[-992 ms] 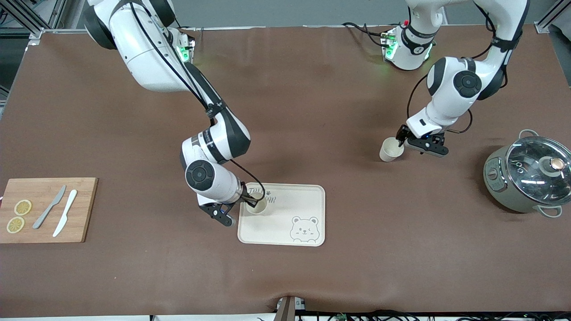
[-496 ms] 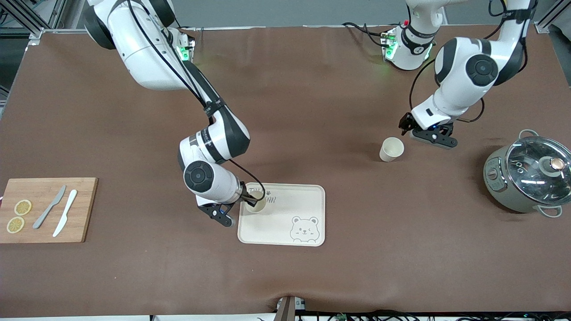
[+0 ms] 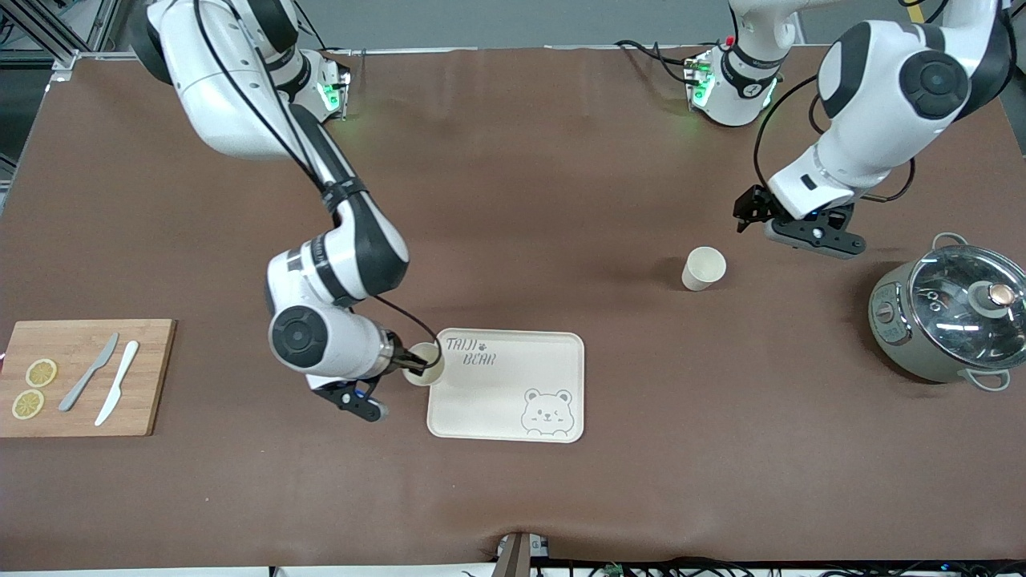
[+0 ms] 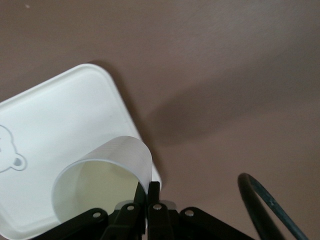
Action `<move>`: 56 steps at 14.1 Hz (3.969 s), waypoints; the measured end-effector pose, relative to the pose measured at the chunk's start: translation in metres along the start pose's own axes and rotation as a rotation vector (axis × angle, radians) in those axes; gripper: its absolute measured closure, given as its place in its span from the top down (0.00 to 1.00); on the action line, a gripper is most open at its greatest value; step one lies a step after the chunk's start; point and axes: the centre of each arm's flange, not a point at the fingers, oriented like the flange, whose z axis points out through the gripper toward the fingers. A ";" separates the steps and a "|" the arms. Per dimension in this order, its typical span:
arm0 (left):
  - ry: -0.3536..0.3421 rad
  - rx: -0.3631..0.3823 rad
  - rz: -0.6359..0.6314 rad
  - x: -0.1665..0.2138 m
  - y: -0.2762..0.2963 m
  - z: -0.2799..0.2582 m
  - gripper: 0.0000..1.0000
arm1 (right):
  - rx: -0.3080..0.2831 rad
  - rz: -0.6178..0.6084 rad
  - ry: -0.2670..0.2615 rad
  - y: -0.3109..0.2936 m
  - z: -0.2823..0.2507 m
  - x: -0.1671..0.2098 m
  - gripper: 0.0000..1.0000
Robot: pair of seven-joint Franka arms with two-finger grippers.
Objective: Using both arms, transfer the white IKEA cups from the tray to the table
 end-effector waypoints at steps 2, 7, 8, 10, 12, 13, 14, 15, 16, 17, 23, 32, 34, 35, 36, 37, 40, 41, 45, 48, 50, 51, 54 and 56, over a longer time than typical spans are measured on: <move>0.018 -0.008 -0.042 0.012 -0.008 -0.024 1.00 | -0.026 -0.039 -0.038 0.033 -0.003 0.017 0.03; 0.041 -0.032 -0.134 0.038 -0.017 -0.072 1.00 | -0.119 -0.152 -0.034 0.104 -0.003 0.045 0.03; 0.043 -0.035 -0.152 0.039 -0.019 -0.080 1.00 | -0.115 -0.178 -0.030 0.122 -0.005 0.052 0.03; 0.049 -0.036 -0.178 0.041 -0.021 -0.093 1.00 | -0.107 -0.231 -0.032 0.157 -0.011 0.063 0.03; 0.056 -0.037 -0.185 0.042 -0.021 -0.099 1.00 | -0.092 -0.283 -0.018 0.189 -0.010 0.071 0.03; 0.056 -0.037 -0.185 0.042 -0.021 -0.099 1.00 | -0.087 -0.316 -0.008 0.205 -0.006 0.072 0.03; 0.056 -0.037 -0.186 0.042 -0.022 -0.100 1.00 | -0.084 -0.344 -0.003 0.220 -0.001 0.073 0.03; 0.058 -0.034 -0.187 0.043 -0.023 -0.101 1.00 | -0.082 -0.367 -0.003 0.235 0.004 0.074 0.03; 0.061 -0.031 -0.187 0.043 -0.024 -0.103 1.00 | -0.082 -0.390 -0.004 0.250 0.008 0.075 0.03; 0.063 -0.030 -0.186 0.043 -0.024 -0.104 1.00 | -0.087 -0.414 -0.001 0.264 0.010 0.079 0.03; 0.058 -0.042 -0.199 0.042 -0.025 -0.109 1.00 | -0.082 -0.523 0.044 0.360 0.026 0.103 0.03; 0.056 -0.054 -0.192 0.042 -0.022 -0.123 1.00 | -0.083 -0.537 0.052 0.378 0.032 0.103 0.07; 0.056 -0.054 -0.197 0.042 -0.025 -0.123 1.00 | -0.084 -0.540 0.048 0.377 0.033 0.102 0.27; 0.057 -0.054 -0.199 0.042 -0.026 -0.124 1.00 | -0.083 -0.541 0.041 0.376 0.033 0.101 0.37; 0.057 -0.054 -0.200 0.042 -0.027 -0.124 1.00 | -0.083 -0.542 0.024 0.375 0.032 0.100 0.48; 0.057 -0.054 -0.203 0.042 -0.026 -0.124 1.00 | -0.082 -0.539 0.003 0.374 0.027 0.100 0.57; 0.055 -0.055 -0.218 0.042 -0.022 -0.124 1.00 | -0.080 -0.538 -0.029 0.368 -0.011 0.104 0.88; 0.057 -0.055 -0.218 0.042 -0.021 -0.125 1.00 | -0.079 -0.542 -0.024 0.363 -0.031 0.106 0.99; 0.046 -0.055 -0.211 0.040 -0.012 -0.144 1.00 | -0.080 -0.568 0.005 0.338 -0.119 0.109 1.00; 0.014 -0.042 -0.204 0.035 -0.011 -0.154 1.00 | -0.089 -0.572 -0.015 0.327 -0.169 0.098 1.00; -0.040 0.049 -0.169 0.029 -0.014 -0.150 1.00 | -0.123 -0.468 -0.025 0.316 -0.200 0.085 1.00; -0.054 0.086 -0.151 0.028 -0.012 -0.149 1.00 | -0.141 -0.382 -0.020 0.309 -0.217 0.078 1.00; -0.078 0.153 -0.101 0.026 -0.008 -0.142 1.00 | -0.164 -0.265 -0.041 0.287 -0.250 0.048 1.00; -0.083 0.159 -0.085 0.026 -0.011 -0.141 1.00 | -0.167 -0.262 -0.040 0.282 -0.272 0.027 1.00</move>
